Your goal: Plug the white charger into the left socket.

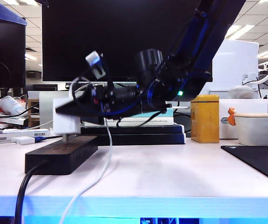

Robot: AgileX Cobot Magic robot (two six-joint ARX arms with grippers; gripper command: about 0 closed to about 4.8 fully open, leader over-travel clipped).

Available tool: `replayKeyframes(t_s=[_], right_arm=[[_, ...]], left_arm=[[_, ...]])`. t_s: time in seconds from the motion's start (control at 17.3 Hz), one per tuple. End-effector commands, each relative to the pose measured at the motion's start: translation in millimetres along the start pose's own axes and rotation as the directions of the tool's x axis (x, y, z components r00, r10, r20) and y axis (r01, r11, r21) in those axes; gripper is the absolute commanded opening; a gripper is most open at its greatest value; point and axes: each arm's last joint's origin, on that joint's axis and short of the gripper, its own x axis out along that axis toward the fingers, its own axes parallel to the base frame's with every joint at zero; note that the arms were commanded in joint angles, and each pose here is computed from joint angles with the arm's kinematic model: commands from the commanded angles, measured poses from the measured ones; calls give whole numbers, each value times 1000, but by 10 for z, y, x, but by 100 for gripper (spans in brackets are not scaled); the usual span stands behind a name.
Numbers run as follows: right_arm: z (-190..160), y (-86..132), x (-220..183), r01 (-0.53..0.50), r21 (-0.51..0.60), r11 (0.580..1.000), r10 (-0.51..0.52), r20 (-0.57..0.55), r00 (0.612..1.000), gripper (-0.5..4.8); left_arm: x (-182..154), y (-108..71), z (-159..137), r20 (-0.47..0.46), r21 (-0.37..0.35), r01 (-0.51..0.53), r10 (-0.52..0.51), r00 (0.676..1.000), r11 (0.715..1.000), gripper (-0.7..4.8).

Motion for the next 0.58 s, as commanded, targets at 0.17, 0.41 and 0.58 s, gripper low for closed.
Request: replayKeyframes(t_s=[0.17,0.41,0.58], right_arm=[[42,3,10,27,-66,997,-26,13,1000,179],[-16,4,9,25,-50,998,-26,-26,999,179],[-51,5,9,27,-49,998,-29,-50,998,179]], left_arm=[[-10,-24,14,0,6,6,-6,1000,1000,479],[-8,-26,7,-6,1,6,-6,1000,1000,479],[6,-24,-43,-39,-19,7,-8,999,1000,479]])
